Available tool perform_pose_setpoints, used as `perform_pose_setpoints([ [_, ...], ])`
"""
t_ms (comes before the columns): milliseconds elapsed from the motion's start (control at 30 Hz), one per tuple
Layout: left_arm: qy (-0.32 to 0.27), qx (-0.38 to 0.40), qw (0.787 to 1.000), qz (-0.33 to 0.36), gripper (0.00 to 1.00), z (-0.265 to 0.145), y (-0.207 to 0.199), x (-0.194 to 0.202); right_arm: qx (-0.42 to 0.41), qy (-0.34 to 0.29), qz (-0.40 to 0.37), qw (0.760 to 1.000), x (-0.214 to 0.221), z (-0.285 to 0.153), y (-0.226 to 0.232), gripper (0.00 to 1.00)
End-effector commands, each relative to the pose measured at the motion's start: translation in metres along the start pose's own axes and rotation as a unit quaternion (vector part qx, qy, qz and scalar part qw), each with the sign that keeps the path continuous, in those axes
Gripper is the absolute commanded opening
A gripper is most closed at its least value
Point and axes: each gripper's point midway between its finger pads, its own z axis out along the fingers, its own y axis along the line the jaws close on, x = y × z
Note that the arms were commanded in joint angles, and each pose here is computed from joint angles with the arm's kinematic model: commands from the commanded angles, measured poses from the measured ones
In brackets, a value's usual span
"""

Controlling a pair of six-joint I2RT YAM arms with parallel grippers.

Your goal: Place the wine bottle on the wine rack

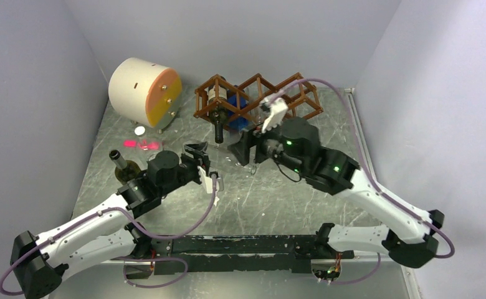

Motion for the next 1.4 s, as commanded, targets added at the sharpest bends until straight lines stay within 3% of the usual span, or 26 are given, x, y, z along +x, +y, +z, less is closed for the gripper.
perform_pose_setpoints([
  [0,-0.017,-0.078,0.995,0.06,0.07,-0.006,0.028,-0.008,-0.005,0.11,-0.018,0.994,0.046,0.013,-0.001,0.74],
  [467,-0.008,-0.089,0.992,0.094,0.07,-0.011,0.013,0.001,-0.063,0.246,-0.025,0.967,0.133,0.062,0.0,0.75],
  [833,-0.015,-0.102,0.992,0.077,0.07,-0.013,0.015,-0.001,-0.078,0.284,-0.006,0.956,0.158,0.074,-0.006,0.7],
  [933,-0.008,-0.107,0.992,0.07,0.07,-0.012,0.018,0.001,-0.074,0.287,-0.005,0.955,0.161,0.073,-0.008,0.61],
  [1200,-0.004,-0.11,0.993,0.053,0.12,-0.013,0.019,0.002,-0.035,0.271,-0.018,0.962,0.153,0.073,-0.023,0.09],
  [1267,-0.005,-0.109,0.993,0.049,0.22,-0.012,0.017,0.002,-0.02,0.261,-0.022,0.965,0.148,0.074,-0.027,0.0],
  [1367,-0.008,-0.11,0.993,0.045,0.5,-0.012,0.015,0.003,0.002,0.234,-0.028,0.972,0.135,0.073,-0.034,0.0],
])
